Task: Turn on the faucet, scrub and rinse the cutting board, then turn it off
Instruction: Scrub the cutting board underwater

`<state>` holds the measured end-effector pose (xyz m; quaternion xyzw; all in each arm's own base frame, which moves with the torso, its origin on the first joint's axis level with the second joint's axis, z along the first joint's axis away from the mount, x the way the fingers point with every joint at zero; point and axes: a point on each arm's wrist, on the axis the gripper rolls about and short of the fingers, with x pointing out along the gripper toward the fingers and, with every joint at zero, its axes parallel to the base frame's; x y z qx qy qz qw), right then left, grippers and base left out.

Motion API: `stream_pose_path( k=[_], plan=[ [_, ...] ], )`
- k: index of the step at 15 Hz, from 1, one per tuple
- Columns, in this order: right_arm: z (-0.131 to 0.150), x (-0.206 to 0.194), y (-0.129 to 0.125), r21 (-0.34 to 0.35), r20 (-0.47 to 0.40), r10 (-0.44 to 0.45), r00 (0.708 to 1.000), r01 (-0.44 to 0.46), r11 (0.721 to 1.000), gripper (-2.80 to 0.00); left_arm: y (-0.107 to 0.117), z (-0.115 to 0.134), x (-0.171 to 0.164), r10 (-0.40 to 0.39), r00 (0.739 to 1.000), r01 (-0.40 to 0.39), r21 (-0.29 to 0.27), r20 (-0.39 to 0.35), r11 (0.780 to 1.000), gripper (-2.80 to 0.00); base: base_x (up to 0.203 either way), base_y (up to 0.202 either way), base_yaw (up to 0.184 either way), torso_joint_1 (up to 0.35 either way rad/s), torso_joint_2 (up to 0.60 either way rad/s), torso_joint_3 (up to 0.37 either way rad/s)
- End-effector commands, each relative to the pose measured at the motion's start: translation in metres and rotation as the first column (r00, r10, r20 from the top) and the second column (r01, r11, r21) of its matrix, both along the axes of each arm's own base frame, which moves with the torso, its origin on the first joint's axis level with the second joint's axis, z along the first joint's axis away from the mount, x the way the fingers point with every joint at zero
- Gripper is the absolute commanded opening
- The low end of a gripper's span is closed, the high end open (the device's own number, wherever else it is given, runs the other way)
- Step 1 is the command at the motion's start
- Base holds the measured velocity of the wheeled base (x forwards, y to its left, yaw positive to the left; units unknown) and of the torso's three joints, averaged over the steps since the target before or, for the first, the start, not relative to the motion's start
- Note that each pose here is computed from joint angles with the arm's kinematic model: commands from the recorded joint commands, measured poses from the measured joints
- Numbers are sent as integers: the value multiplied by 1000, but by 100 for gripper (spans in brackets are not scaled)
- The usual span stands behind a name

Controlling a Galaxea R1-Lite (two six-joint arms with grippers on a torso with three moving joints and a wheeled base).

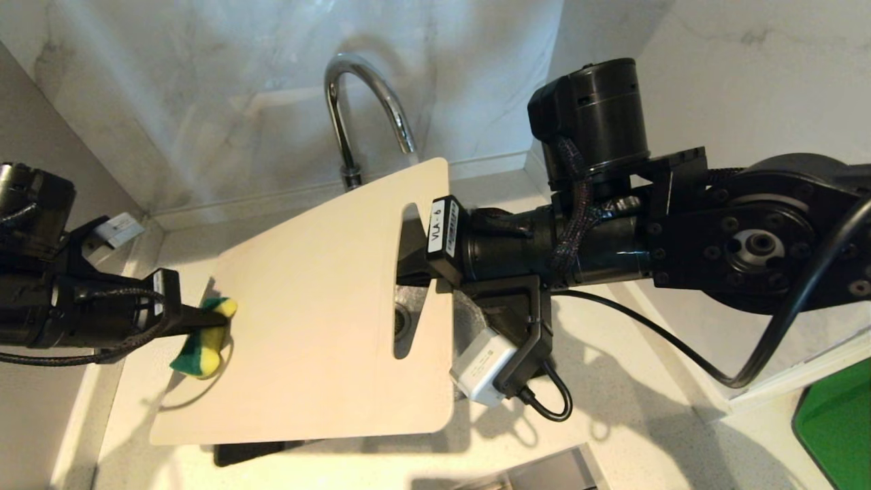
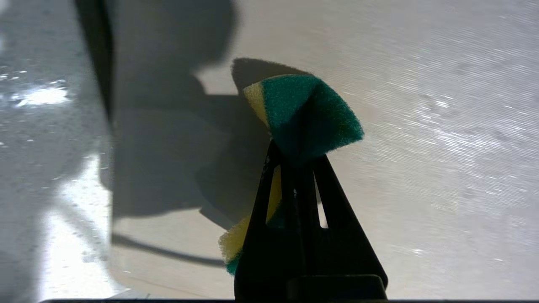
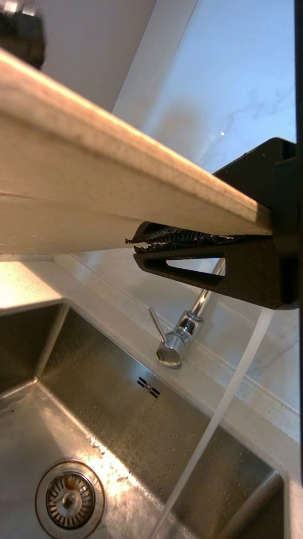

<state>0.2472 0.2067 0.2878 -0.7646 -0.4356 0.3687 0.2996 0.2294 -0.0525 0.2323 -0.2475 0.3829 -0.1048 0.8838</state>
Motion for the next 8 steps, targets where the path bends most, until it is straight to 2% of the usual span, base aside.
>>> stream_pose_path(
  k=[1, 4, 8],
  plan=[
    [0, 0, 0, -4, 12, 6, 1000, -6, 1000, -280, 24, -8, 2, 57, 998, -57, -6, -24, 998, -280, 0, 0, 0, 0, 0, 0],
    [-1, 0, 0, -5, 7, 5, 1000, -5, 1000, -280, 46, -18, 1, 89, 996, -89, 13, -16, 996, -280, 0, 0, 0, 0, 0, 0],
    [-1, 0, 0, -4, 6, 3, 1000, -3, 1000, -280, 59, -24, 2, 131, 991, -131, 16, 9, 991, -280, 0, 0, 0, 0, 0, 0]
  ],
)
